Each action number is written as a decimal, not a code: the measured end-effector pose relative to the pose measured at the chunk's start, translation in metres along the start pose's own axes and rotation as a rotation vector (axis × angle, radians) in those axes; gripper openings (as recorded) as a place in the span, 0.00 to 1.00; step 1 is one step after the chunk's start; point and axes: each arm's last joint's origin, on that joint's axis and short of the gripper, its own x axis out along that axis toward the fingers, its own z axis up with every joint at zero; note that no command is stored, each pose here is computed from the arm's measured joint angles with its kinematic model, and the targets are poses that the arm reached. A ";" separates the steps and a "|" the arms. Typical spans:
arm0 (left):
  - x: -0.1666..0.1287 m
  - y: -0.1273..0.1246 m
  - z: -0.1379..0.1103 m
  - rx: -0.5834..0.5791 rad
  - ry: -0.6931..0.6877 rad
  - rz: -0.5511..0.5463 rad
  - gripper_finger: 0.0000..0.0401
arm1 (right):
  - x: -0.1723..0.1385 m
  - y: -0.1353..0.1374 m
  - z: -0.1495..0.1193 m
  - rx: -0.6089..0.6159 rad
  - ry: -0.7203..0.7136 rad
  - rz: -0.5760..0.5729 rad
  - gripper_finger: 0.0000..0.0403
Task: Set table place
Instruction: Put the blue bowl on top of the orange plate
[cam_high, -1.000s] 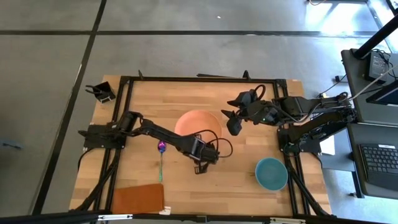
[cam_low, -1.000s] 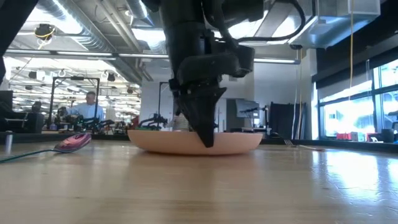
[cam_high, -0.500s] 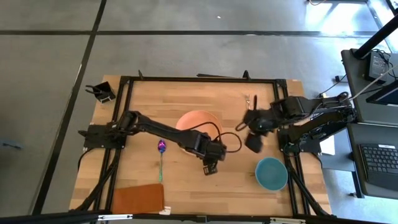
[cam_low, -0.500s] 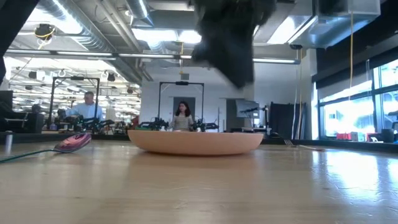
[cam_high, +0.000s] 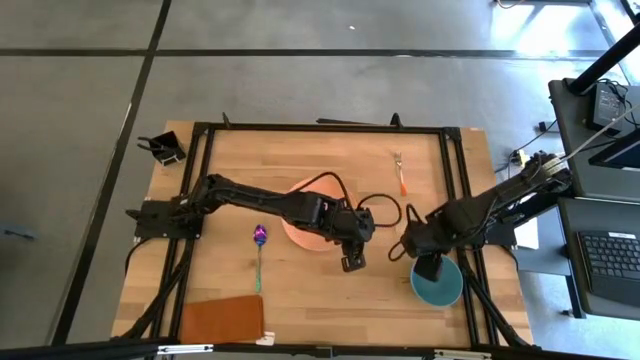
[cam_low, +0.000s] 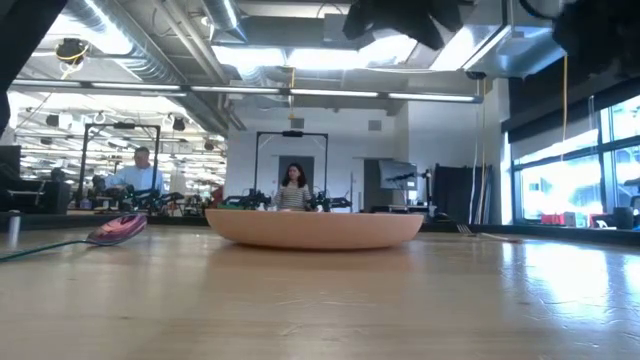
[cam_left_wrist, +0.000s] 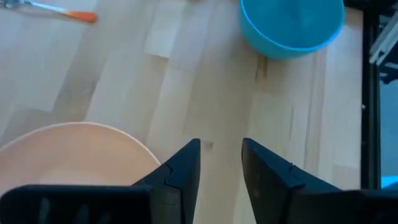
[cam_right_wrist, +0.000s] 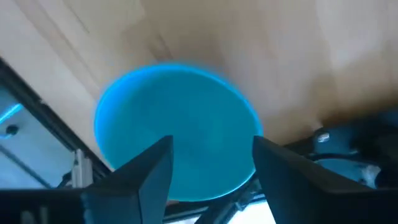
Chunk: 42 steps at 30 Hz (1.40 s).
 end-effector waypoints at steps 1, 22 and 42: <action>-0.002 0.000 0.002 -0.002 -0.009 -0.003 0.28 | 0.007 -0.002 -0.002 0.003 0.023 -0.018 0.55; -0.003 0.008 0.007 -0.020 -0.025 0.005 0.25 | 0.073 -0.029 -0.005 0.008 0.052 -0.110 0.54; -0.050 0.037 0.009 -0.051 0.034 0.043 0.10 | -0.028 0.007 0.010 0.040 -0.184 0.033 0.02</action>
